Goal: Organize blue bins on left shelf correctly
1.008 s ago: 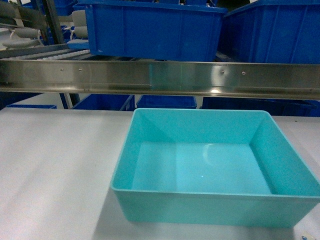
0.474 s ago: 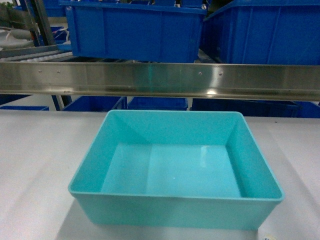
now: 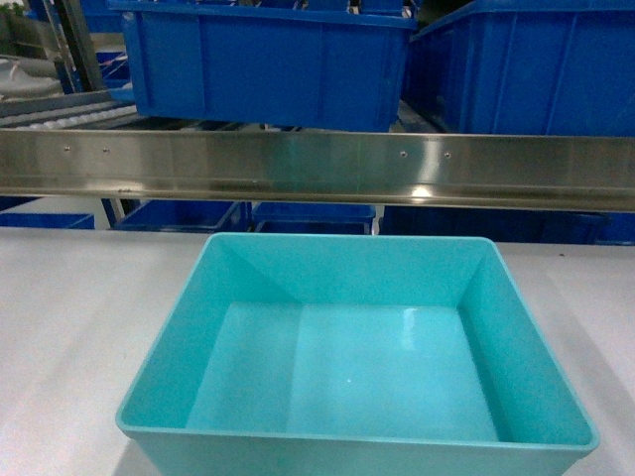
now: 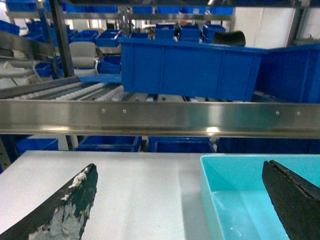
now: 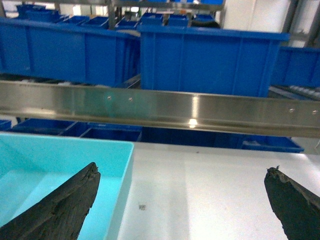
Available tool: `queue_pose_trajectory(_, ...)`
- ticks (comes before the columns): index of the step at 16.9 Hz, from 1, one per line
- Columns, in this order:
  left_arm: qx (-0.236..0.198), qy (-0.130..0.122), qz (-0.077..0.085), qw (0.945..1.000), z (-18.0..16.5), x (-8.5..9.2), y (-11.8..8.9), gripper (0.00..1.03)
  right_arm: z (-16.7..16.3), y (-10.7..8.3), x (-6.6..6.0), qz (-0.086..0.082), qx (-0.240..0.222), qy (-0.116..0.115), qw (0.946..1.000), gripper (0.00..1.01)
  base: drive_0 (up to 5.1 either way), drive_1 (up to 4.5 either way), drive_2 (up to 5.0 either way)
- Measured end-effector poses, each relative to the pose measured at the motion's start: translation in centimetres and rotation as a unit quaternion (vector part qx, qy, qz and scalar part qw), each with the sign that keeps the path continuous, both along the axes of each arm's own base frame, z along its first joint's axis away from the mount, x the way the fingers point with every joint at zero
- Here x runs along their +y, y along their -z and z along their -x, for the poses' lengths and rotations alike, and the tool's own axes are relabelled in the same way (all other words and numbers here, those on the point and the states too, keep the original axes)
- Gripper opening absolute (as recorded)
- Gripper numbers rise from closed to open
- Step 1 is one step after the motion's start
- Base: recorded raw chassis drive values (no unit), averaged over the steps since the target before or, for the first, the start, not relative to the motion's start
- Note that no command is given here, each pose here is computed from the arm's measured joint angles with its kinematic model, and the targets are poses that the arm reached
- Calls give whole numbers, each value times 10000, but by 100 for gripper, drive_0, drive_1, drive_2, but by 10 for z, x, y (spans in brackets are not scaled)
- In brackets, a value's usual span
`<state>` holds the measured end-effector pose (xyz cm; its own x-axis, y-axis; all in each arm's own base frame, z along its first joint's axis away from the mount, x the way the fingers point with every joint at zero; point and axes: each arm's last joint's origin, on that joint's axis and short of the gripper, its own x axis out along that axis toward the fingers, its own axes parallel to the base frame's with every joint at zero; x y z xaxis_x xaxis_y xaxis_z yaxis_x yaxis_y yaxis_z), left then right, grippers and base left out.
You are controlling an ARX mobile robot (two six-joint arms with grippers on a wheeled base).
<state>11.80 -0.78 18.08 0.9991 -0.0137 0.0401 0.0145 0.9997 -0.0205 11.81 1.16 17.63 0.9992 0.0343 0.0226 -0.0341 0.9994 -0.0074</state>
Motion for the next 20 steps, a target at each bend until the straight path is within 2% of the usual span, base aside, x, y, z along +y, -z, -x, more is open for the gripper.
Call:
queue_pose_trajectory(3,267,36,-18,9996,-42,-14,-14,98,-40,-22,25,-54,351,-606,9975,98,0,0,0)
queue_pose_trajectory(4,565,88,-31,9984,-57,-20,-11,98,-62,-24,35,-99,686,-775,9946,98,0,0,0)
queue_pose_trajectory(5,1023,135,-47,9947,-68,-25,0,98,-80,-16,41,-105,1221,-863,9887,98,0,0,0)
queue_pose_trajectory(6,1557,195,1,9876,-80,-30,14,98,-100,-3,47,-116,1736,-876,9808,98,0,0,0)
queue_pose_trajectory(9,1802,252,57,9833,-98,-39,21,98,-126,-2,55,-113,2010,-985,9746,98,0,0,0)
queue_pose_trajectory(10,1879,234,55,9819,-102,-41,23,98,-130,1,57,-63,2191,-1040,9701,98,0,0,0)
queue_pose_trajectory(12,2007,111,47,9796,-108,-45,35,98,-133,24,63,250,2830,-1076,9527,98,0,0,0)
queue_pose_trajectory(14,2208,20,74,9753,-112,-48,44,98,-135,37,66,408,3043,-1079,9456,98,0,0,0)
queue_pose_trajectory(16,2373,-42,147,9713,-118,-52,52,98,-139,41,69,550,3112,-1074,9426,98,0,0,0)
queue_pose_trajectory(18,2501,-55,211,9680,-123,-56,58,98,-146,46,70,626,3074,-1025,9440,98,0,0,0)
queue_pose_trajectory(20,2677,-43,205,9633,-125,-61,68,98,-151,58,71,708,3209,-944,9397,98,0,0,0)
